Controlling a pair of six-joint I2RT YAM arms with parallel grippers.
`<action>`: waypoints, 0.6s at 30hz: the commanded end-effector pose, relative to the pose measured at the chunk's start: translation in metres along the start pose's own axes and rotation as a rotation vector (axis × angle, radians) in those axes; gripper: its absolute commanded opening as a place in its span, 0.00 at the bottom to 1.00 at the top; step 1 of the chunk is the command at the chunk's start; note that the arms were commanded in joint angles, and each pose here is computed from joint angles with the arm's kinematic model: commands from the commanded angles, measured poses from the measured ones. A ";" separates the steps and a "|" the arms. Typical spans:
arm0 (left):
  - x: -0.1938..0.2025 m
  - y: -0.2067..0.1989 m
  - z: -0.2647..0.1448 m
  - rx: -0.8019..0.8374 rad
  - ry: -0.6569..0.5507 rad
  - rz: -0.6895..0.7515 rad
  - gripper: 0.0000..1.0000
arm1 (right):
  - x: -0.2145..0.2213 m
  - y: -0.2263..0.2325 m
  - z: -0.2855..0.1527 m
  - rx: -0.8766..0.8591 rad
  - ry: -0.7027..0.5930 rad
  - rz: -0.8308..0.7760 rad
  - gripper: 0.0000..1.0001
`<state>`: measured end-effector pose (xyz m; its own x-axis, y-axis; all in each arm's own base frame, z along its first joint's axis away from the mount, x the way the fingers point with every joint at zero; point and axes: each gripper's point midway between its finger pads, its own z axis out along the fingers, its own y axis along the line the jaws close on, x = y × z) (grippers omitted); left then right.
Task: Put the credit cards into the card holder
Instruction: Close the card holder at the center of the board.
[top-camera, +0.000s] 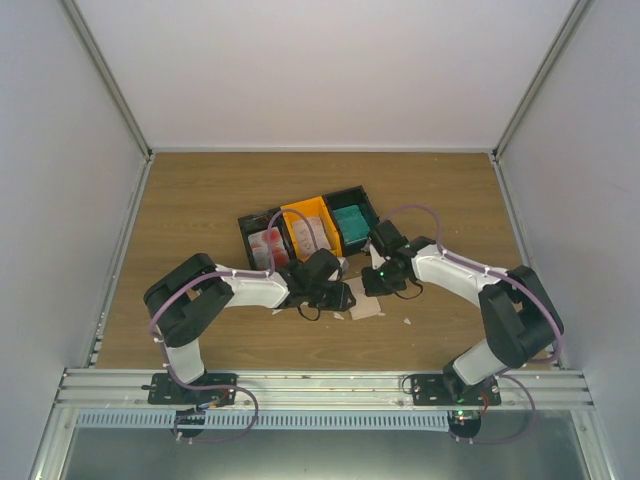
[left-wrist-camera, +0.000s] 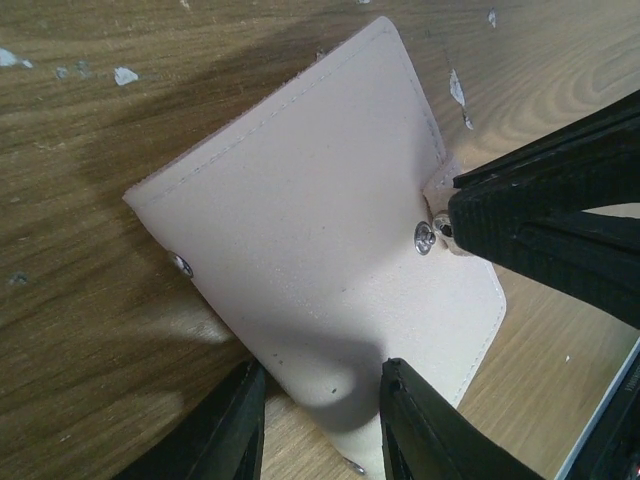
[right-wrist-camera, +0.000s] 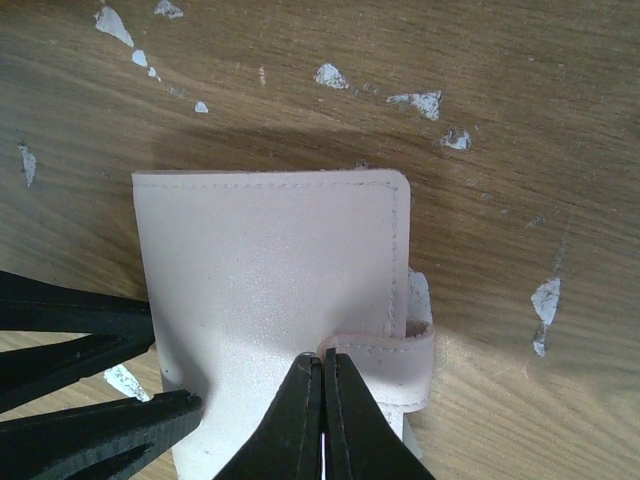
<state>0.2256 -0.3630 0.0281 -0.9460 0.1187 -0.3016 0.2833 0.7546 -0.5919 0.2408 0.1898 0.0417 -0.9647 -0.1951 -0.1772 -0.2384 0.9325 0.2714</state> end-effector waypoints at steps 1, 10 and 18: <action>0.020 0.027 0.011 -0.079 0.050 -0.021 0.35 | 0.005 -0.003 0.007 0.017 0.021 -0.034 0.00; 0.020 0.026 0.011 -0.073 0.045 -0.020 0.35 | 0.009 -0.004 0.012 0.029 0.049 -0.056 0.00; 0.015 0.022 0.012 -0.058 0.029 -0.015 0.30 | 0.015 0.000 0.017 0.028 0.082 -0.078 0.00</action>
<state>0.2264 -0.3638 0.0272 -0.9453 0.1145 -0.3055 0.2835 0.7517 -0.5954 0.2403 0.1918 0.0377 -0.9527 -0.2450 -0.1800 -0.2863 0.9223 0.2598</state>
